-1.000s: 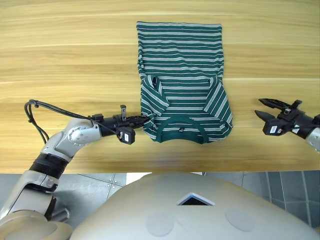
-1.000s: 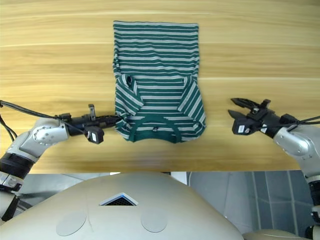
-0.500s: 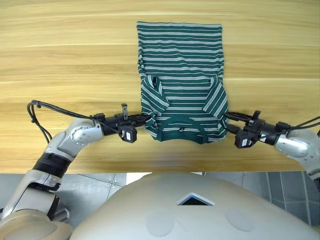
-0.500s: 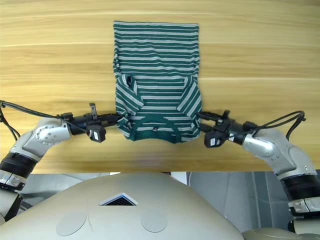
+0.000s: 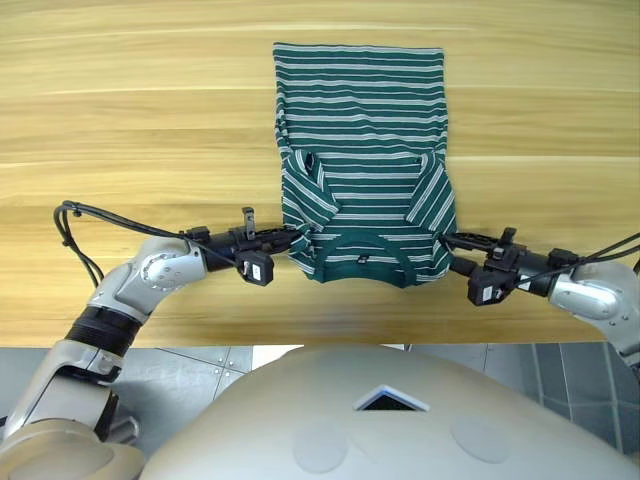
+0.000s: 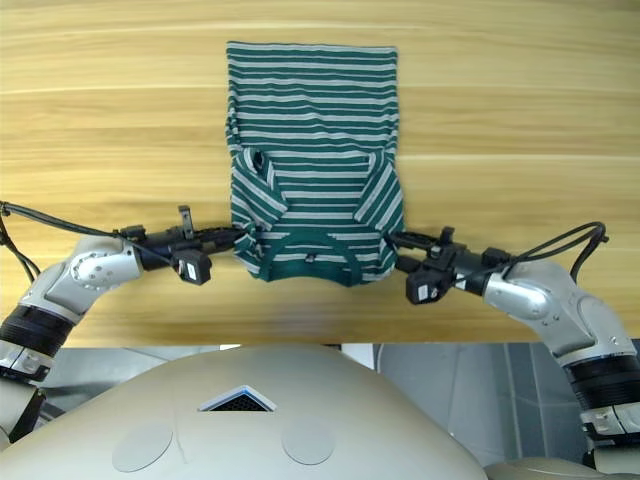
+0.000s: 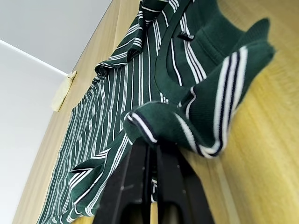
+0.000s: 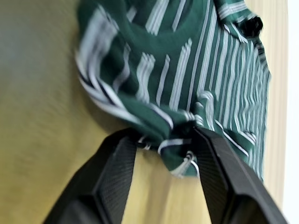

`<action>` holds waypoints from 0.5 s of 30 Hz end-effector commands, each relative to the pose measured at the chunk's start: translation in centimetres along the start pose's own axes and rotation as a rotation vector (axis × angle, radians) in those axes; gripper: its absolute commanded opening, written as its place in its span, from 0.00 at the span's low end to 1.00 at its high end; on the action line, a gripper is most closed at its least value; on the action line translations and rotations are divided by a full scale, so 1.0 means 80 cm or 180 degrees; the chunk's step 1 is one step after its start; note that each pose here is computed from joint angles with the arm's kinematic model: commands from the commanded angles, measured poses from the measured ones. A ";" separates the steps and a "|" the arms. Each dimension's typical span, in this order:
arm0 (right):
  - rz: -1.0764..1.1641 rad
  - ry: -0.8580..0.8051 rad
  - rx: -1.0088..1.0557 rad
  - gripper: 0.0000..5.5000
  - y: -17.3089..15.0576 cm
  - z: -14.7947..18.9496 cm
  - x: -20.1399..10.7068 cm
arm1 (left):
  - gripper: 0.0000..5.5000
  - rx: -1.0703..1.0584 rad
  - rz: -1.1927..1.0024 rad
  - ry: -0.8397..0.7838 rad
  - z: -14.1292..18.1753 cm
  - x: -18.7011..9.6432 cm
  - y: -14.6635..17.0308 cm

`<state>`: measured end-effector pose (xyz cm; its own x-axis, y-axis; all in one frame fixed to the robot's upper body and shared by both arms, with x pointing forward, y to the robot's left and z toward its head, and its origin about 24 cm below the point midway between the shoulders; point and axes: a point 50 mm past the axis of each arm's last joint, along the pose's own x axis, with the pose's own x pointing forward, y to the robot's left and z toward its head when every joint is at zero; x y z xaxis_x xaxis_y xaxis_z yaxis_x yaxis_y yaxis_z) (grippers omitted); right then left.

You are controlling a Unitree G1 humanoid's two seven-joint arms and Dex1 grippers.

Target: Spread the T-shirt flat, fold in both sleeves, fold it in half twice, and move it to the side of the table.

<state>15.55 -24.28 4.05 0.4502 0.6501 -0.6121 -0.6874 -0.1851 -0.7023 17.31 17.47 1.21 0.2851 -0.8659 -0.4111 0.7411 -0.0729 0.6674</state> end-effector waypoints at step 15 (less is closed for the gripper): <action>0.0083 -0.0078 -0.0025 0.13 0.006 -0.002 0.013 | 0.00 -0.0230 -0.0300 0.0205 -0.010 0.007 -0.040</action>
<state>16.22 -24.17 3.29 0.4559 0.6568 -0.6007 -0.6834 -0.1740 -0.7090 17.47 17.29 1.05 0.3156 -0.8699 -0.3789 0.7366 -0.0271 0.6758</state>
